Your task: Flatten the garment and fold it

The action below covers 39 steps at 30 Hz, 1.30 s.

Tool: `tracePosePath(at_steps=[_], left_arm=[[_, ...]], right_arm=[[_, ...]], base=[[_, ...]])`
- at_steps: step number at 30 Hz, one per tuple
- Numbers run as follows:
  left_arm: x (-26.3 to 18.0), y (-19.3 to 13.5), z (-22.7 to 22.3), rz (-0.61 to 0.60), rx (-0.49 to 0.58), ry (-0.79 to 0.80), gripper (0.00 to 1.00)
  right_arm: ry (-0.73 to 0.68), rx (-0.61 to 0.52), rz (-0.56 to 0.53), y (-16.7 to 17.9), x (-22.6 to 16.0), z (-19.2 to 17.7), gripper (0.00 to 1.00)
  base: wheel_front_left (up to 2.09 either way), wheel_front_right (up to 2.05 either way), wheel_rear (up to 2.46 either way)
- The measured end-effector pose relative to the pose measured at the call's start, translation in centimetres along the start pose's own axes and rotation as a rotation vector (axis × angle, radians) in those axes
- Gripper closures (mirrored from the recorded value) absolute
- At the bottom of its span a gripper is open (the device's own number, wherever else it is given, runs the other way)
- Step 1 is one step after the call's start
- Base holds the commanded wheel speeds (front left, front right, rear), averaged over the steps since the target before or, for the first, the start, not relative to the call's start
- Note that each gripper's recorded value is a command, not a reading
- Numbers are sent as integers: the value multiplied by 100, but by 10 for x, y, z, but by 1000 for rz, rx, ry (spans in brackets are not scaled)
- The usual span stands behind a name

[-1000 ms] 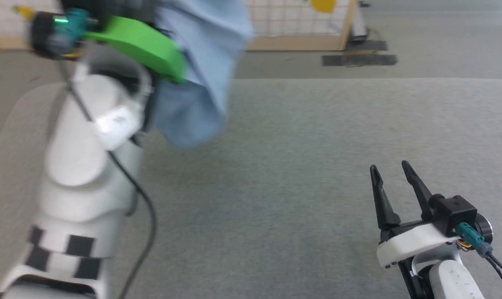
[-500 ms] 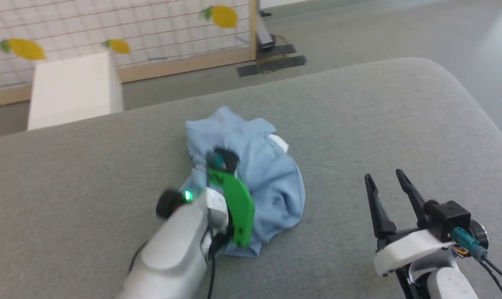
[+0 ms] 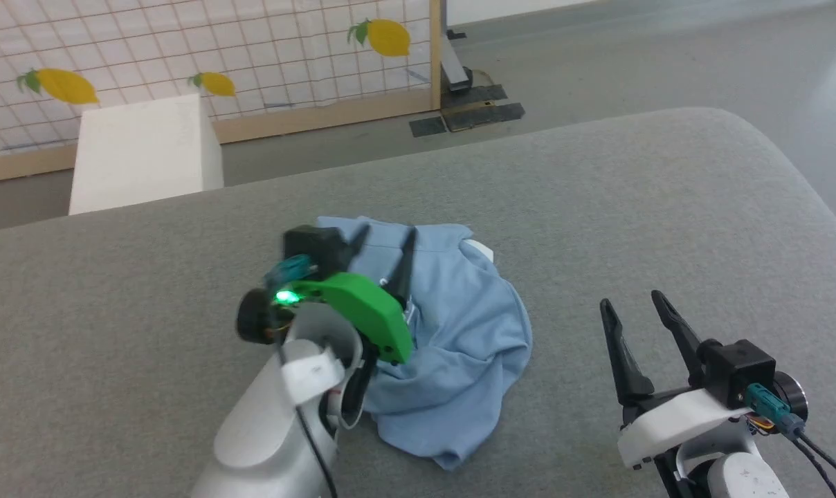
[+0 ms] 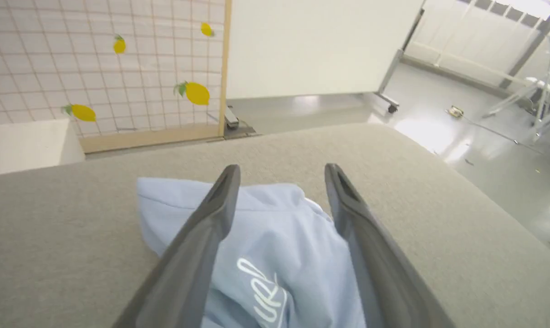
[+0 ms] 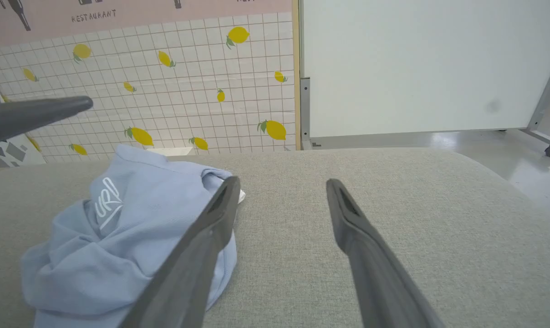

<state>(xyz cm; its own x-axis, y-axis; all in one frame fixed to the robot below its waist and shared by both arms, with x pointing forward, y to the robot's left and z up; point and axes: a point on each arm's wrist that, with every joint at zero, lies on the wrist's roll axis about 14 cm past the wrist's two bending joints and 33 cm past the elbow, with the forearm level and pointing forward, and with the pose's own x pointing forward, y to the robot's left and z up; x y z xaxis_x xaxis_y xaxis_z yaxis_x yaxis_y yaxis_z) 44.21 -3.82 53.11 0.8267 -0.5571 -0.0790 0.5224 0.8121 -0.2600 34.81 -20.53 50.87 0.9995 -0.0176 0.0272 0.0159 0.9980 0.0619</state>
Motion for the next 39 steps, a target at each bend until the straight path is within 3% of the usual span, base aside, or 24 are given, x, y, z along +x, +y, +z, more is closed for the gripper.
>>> tracePosePath(at_steps=[4,11,16,25,31,32,33,35,36,39], left_arm=[[-29,37,44,137,8,-292,0],[-90,98,77,356,60,-457,0],[-131,130,72,485,77,-481,0],[-165,165,56,612,89,-453,0],[-177,176,47,656,77,-432,0],[-178,177,46,663,75,-429,0],[-180,178,45,668,74,-426,0],[-182,181,43,682,73,-421,0],[-183,182,42,688,73,-420,0],[-184,181,42,687,67,-420,0]], right_arm=[[-9,0,46,14,8,3,0],[-23,11,147,47,42,18,0],[66,41,228,76,82,15,0],[565,143,249,95,127,-65,0],[771,222,295,121,131,-98,0],[793,243,307,126,131,-102,12],[805,251,316,131,131,-104,50],[802,264,338,140,133,-104,77],[781,266,346,143,136,-101,100],[679,275,373,152,145,-82,100]], base=[[0,0,0],[0,0,0],[0,0,0],[0,0,0],[0,0,0],[0,0,0],[0,0,0],[0,0,0],[0,0,0],[0,0,0]])
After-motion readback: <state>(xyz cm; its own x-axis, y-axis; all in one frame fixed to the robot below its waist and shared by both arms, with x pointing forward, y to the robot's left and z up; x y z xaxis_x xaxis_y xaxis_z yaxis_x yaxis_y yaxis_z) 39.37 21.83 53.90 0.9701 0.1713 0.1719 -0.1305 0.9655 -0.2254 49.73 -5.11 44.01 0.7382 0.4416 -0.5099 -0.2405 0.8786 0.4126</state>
